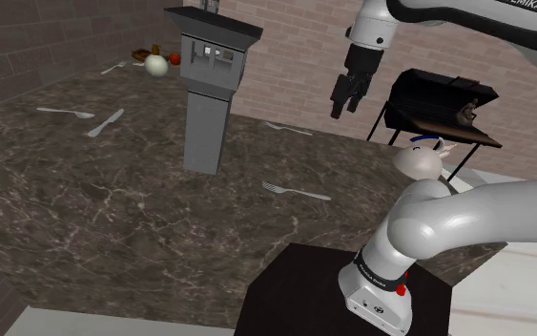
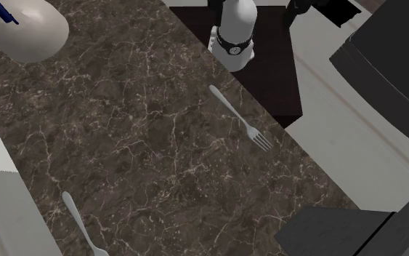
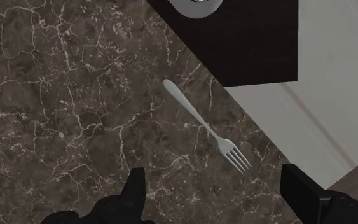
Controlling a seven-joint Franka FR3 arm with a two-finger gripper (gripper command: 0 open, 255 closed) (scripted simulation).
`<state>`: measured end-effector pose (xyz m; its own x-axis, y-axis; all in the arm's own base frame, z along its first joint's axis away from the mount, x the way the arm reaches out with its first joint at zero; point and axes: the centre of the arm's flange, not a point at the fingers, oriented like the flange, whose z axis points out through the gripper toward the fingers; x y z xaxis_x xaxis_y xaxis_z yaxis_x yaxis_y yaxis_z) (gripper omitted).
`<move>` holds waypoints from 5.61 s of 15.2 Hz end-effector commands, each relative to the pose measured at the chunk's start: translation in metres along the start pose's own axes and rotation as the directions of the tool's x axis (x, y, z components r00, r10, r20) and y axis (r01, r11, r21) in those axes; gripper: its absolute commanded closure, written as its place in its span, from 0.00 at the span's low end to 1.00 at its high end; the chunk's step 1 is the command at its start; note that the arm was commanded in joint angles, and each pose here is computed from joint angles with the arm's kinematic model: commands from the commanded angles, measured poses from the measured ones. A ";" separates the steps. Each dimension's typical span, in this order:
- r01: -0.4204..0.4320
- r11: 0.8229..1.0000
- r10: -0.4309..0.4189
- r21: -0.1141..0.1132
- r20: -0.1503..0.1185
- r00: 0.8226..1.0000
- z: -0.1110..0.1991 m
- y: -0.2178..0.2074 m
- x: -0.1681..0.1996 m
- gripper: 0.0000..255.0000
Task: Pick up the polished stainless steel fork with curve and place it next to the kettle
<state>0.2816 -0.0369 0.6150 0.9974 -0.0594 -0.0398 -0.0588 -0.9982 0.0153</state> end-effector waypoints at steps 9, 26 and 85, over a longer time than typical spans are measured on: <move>0.196 0.981 -0.196 0.010 -0.034 0.980 0.098 -0.018 0.028 0.00; 0.469 0.883 -0.466 0.013 -0.085 0.881 0.267 -0.057 0.069 0.00; 0.469 0.883 -0.466 0.013 -0.085 0.881 0.075 -0.055 0.062 1.00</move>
<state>0.3432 0.0123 0.5305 0.9092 0.4141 0.0431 0.4151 -0.9096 -0.0177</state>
